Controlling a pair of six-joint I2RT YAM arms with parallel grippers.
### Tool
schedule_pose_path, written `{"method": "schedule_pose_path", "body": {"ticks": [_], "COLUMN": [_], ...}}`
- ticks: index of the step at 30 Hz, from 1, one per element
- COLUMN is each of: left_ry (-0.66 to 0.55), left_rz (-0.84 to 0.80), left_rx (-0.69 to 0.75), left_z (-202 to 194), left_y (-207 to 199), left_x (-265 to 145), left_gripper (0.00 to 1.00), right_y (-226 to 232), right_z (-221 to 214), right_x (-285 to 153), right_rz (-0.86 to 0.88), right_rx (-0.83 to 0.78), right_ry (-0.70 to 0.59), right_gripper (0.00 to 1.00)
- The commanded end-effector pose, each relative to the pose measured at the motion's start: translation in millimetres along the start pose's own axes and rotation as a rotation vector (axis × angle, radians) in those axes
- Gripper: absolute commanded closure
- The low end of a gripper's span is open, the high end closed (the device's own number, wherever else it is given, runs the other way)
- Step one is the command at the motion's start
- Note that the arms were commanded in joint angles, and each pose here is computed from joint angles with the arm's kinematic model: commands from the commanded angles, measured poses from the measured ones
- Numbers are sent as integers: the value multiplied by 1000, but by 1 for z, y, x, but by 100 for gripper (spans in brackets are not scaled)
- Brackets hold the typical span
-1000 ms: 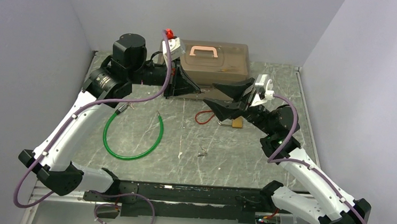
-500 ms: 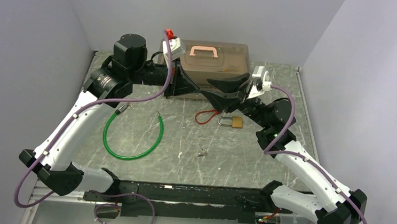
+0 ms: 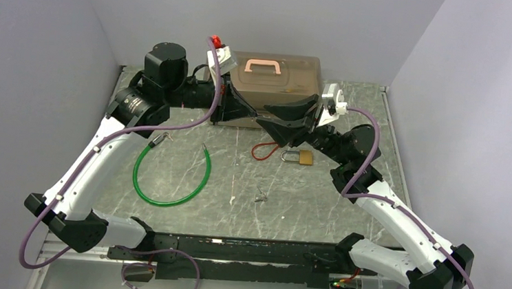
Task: Unlock with the key
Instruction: Pick up the key from the center of the board.
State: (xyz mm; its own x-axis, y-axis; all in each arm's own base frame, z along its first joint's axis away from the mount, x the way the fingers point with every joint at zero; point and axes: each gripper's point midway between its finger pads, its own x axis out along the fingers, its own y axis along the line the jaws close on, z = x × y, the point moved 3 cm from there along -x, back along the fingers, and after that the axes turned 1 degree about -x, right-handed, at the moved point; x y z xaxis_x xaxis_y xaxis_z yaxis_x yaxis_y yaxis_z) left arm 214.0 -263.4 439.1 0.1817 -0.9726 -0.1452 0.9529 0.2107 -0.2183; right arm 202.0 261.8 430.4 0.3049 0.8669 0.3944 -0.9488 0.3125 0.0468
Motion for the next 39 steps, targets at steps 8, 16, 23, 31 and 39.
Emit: {"method": "schedule_pose_path", "body": {"ticks": [8,16,23,31,39], "left_ry": [-51,-55,-45,11,47], "left_rz": [-3,-23,-69,-260,-333], "left_rx": [36,38,50,41,148], "left_z": [15,16,10,-18,-35], "left_y": [-7,-11,-17,-42,-50], "left_x": [-7,-8,-9,-14,-22], "left_gripper": [100,100,98,61,54], "right_y": [8,3,1,16,32], "right_z": [24,22,21,21,11], "right_x": [7,8,4,0,-9], "right_rz": [27,2,-26,64,177], "right_rx": [-3,10,-6,-64,-80], "right_ry": [-58,-62,-45,79,230], "right_gripper": [83,100,100,100,100]}}
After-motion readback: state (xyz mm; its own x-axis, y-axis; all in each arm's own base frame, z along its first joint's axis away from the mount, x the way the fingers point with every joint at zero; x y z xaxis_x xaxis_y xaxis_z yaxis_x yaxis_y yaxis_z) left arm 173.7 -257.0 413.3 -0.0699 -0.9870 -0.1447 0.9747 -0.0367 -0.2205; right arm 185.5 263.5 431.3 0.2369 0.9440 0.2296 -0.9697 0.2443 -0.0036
